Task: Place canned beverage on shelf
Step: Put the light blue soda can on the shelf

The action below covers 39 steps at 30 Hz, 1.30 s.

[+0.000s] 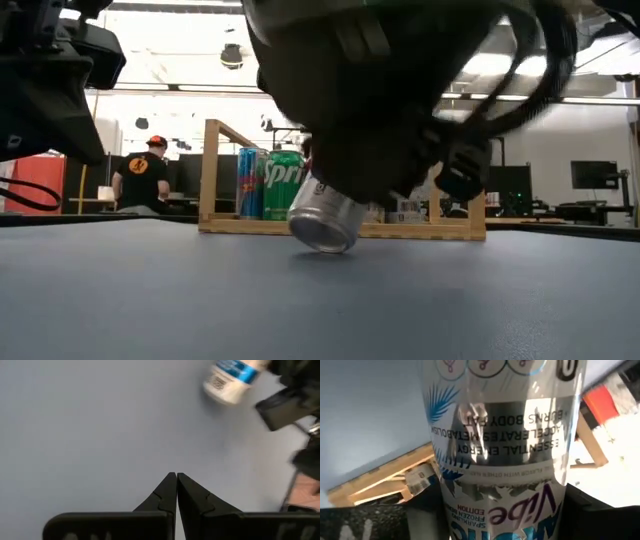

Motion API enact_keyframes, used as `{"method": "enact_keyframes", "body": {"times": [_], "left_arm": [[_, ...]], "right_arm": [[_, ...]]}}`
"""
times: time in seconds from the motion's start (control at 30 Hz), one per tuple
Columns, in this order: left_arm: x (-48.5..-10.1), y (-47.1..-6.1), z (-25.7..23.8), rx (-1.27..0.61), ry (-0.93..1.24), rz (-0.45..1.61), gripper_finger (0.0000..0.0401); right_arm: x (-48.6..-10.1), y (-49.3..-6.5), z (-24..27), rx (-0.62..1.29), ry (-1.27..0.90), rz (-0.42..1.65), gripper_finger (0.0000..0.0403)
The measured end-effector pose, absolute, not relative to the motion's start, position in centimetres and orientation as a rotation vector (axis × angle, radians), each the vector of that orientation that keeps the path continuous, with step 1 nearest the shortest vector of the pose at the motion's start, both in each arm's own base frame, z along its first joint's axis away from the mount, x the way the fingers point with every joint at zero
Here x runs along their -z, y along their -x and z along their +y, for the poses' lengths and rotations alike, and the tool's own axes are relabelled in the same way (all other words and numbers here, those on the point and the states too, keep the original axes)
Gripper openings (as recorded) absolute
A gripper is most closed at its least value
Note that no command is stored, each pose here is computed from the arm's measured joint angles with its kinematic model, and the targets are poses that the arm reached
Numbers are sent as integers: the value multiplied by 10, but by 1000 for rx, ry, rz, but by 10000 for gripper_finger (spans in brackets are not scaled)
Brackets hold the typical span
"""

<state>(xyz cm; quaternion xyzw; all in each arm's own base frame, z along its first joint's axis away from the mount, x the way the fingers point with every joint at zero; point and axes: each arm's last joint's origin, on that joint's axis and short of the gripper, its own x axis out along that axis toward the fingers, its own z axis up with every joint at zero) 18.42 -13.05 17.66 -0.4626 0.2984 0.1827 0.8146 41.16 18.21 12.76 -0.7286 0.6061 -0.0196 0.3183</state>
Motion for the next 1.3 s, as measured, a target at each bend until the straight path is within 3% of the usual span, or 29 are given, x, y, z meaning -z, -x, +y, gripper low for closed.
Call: {"method": "enact_keyframes", "body": {"times": [0.2, 0.37, 0.63, 0.8, 1.07, 1.3], "left_arm": [[-190, -196, -134, -285, 1008, 499, 0], [-204, -209, -130, -208, 987, 352, 0], [-210, -224, -108, -281, 936, 246, 0], [-222, -238, -91, -184, 947, 180, 0], [-223, -243, -78, -183, 911, 173, 0], [-221, -243, -78, -189, 894, 198, 0]], "right_arm": [[-114, -402, 186, 233, 1869, 1496, 232], [-100, -394, 190, 219, 1963, 1475, 232], [-98, -393, 174, 303, 2081, 1460, 232], [-98, -395, 170, 252, 2161, 1504, 232], [-96, -401, 165, 153, 1940, 1584, 233], [-95, -417, 171, 129, 1683, 1535, 381]]}}
